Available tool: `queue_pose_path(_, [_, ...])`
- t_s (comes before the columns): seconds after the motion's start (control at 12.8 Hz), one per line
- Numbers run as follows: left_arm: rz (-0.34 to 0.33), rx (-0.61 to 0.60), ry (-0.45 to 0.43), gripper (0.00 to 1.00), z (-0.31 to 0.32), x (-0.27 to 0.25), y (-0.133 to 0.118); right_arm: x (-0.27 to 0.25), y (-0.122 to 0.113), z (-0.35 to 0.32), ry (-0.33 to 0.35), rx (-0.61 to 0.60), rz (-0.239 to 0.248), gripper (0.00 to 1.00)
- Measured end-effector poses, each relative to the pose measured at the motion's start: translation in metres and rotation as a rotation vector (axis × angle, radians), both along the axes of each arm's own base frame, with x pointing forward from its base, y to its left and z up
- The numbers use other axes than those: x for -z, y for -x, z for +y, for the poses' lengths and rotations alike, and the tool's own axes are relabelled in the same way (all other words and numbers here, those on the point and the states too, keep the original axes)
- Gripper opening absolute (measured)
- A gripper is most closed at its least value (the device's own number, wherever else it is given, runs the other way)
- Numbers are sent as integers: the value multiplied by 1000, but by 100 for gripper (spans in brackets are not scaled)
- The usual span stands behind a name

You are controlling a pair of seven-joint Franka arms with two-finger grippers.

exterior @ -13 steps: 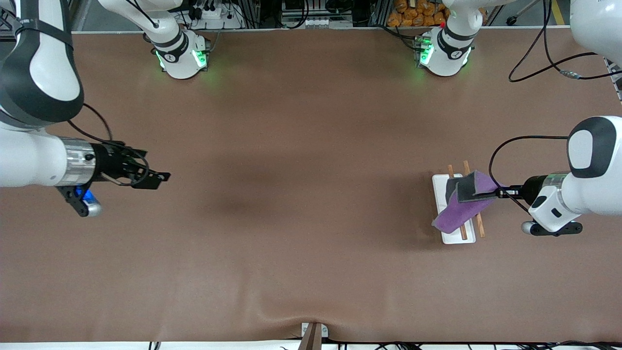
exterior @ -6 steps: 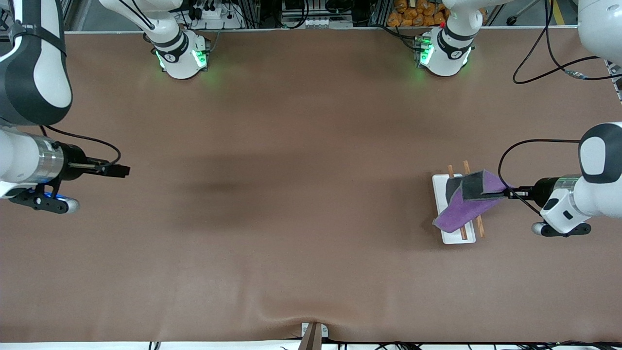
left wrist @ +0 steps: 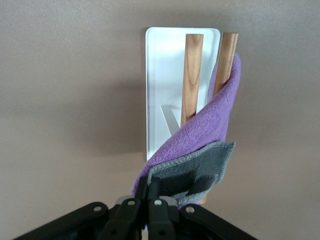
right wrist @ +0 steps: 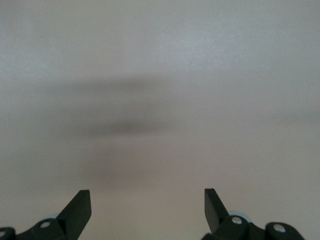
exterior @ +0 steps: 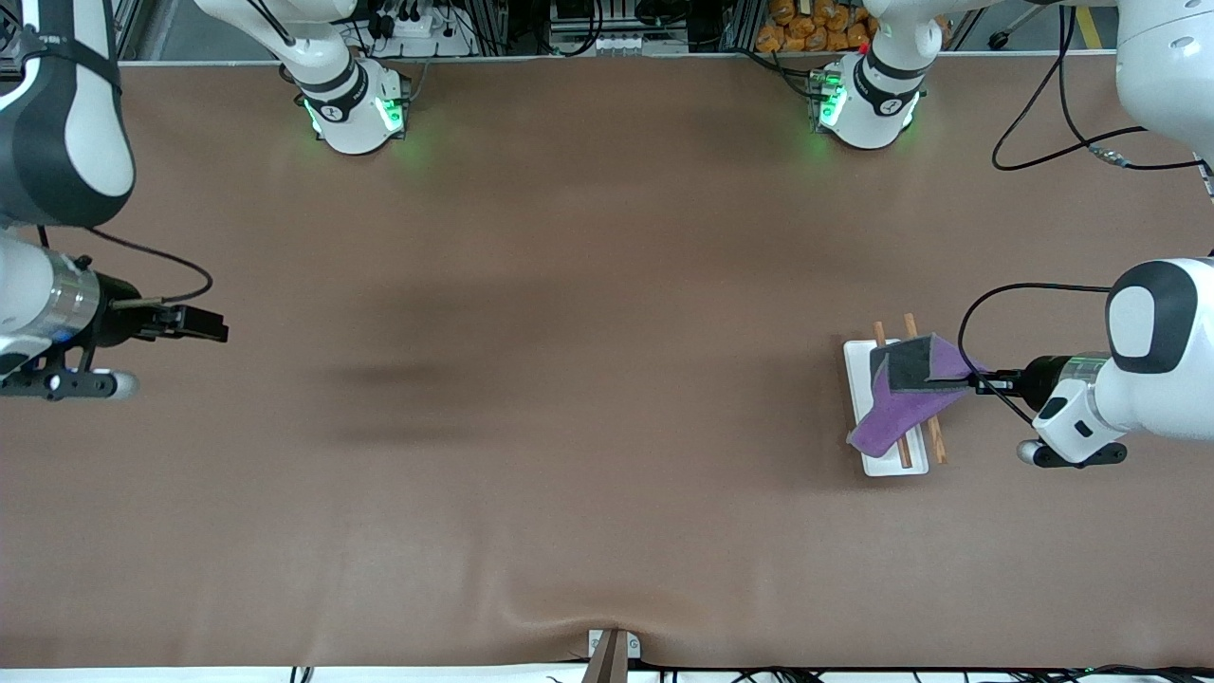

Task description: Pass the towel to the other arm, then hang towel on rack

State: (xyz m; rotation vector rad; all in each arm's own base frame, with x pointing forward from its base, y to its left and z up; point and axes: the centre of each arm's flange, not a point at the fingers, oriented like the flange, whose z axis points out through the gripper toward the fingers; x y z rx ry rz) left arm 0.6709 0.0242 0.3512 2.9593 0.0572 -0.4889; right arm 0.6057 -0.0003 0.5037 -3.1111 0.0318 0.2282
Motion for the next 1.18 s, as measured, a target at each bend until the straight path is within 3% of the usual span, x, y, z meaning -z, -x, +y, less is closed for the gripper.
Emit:
queue_pose_path(0.24, [-3,-8,-1,2,6,-1,0,2,33,-2,4,-1,-20,100])
queue_pose_path(0.47, [-2,-24,-2,2,16,0,0,-23,42,-9,5,5,-24,100])
queue_pose_path(0.71, [1,-29,-1,7,19,2,0,-52,38,-13,5,9,-69,100])
queue_pose_path(1.18, [-10,-34,-2,71,22,-2,-2,-72,21,-34,4,36,-61,100])
